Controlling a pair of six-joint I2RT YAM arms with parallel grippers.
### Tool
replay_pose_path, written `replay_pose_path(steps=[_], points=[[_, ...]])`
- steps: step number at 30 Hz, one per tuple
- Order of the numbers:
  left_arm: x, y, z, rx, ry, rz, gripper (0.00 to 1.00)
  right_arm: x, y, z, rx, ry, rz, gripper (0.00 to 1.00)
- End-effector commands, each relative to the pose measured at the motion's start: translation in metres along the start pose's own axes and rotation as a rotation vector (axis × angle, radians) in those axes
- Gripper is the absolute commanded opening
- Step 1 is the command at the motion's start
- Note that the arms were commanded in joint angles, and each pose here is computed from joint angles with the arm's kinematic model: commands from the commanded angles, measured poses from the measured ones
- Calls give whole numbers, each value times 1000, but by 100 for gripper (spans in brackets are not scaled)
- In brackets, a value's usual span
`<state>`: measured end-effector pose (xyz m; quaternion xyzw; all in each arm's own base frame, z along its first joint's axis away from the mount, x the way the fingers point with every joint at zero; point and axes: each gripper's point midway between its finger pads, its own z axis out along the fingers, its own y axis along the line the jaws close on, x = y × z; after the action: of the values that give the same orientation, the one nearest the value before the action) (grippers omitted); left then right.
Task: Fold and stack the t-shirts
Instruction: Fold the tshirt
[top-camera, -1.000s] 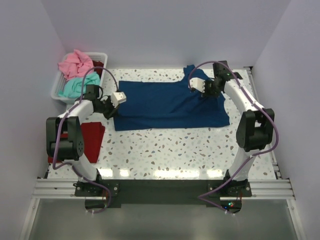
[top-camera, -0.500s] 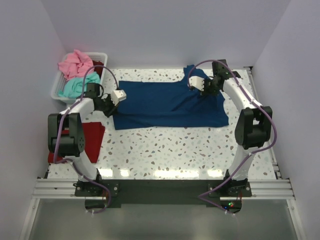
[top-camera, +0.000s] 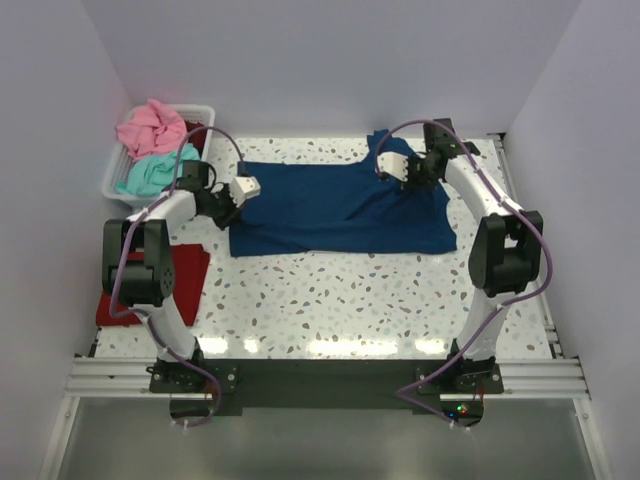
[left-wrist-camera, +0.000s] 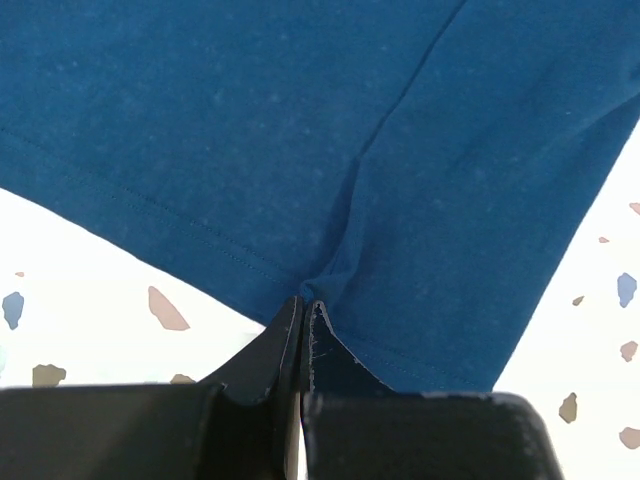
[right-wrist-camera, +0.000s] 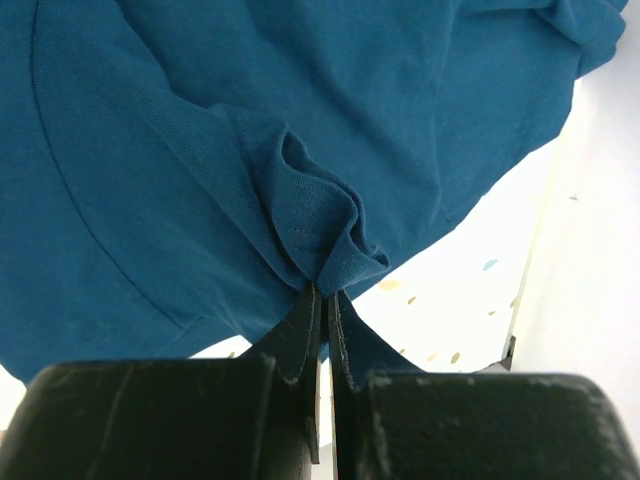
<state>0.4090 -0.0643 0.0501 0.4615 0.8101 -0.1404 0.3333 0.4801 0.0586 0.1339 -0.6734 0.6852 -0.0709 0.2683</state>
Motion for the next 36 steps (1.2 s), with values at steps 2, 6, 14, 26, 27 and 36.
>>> replay_pose_path(steps=[2, 6, 14, 26, 27, 36], points=[[-13, 23, 1, -52, -22, 20, 0, -2, -19, -1, 55, 1, -29, 0], [-14, 29, 4, -61, -23, 6, 0, 0, -19, 7, 57, 8, -24, 0], [-18, 41, 8, -85, -25, -30, 0, 5, -32, 13, 129, 26, 34, 0], [-6, 12, -44, -70, -59, -361, 54, 50, -8, -41, -20, 74, 644, 52], [-2, 4, -45, -59, -48, -384, 56, 63, 14, -46, -95, 103, 722, 52], [33, -34, -32, -29, 23, -586, 57, 87, 97, -34, -292, 195, 1089, 48]])
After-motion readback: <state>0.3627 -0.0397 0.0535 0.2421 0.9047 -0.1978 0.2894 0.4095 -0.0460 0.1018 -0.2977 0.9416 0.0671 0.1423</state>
